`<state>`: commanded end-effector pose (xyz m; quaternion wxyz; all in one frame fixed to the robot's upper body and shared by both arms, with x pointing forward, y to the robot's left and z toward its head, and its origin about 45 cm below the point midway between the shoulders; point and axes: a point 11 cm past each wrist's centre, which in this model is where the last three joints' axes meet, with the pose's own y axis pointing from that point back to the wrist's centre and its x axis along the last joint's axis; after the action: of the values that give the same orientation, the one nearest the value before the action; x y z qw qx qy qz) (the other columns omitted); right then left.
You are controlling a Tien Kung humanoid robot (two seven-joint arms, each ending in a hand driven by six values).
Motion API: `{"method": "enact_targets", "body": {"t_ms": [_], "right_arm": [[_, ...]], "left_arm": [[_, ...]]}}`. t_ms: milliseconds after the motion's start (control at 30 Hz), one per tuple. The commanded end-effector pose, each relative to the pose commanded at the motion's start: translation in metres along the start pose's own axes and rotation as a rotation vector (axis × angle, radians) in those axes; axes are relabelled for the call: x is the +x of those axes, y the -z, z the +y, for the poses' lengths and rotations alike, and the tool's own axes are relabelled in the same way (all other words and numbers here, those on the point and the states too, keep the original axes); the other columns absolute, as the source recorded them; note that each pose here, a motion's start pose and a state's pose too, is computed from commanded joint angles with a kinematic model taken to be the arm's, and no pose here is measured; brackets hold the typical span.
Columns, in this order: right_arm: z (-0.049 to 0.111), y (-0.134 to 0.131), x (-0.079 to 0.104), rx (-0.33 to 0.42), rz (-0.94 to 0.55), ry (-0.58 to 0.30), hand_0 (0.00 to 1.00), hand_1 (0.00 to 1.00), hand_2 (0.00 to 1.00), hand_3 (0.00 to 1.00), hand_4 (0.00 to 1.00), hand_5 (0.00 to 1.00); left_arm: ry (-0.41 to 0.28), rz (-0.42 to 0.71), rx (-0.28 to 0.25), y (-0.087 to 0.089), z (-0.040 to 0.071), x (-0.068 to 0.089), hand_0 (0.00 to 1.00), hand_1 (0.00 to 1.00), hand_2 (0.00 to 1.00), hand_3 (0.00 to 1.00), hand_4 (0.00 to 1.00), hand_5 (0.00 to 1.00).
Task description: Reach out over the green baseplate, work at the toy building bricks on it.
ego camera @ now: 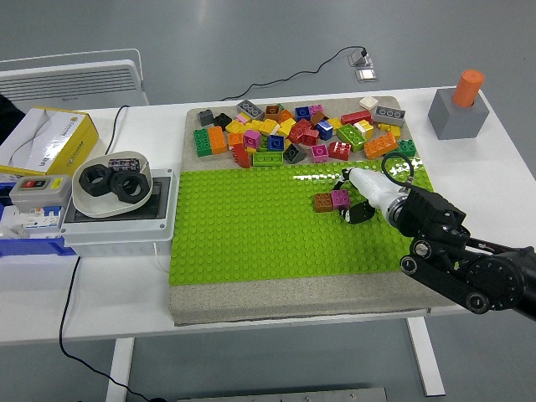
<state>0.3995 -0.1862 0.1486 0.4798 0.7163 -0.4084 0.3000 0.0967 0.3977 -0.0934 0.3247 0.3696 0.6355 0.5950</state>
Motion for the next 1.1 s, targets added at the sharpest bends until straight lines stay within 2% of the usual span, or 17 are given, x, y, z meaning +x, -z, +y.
{"method": "enact_targets", "body": {"t_ms": [500,1100], "right_arm": [[-0.0001,-0.001,-0.0004,-0.003,-0.003,0.004,0.998,0.981,0.98,0.776,0.655,0.066],[-0.0007,-0.0037,0.0006,-0.011,-0.01,-0.001,0.998,0.983,0.984,0.788,0.687,0.087]], "left_arm": [[0.0,-0.002,-0.002,-0.0009,0.0004,0.0,0.711,0.631,0.648,0.849,0.998,0.998],[-0.003,-0.006,-0.003,-0.0016,0.0008,0.001,0.711,0.63,0.648,0.848,0.998,0.998]]}}
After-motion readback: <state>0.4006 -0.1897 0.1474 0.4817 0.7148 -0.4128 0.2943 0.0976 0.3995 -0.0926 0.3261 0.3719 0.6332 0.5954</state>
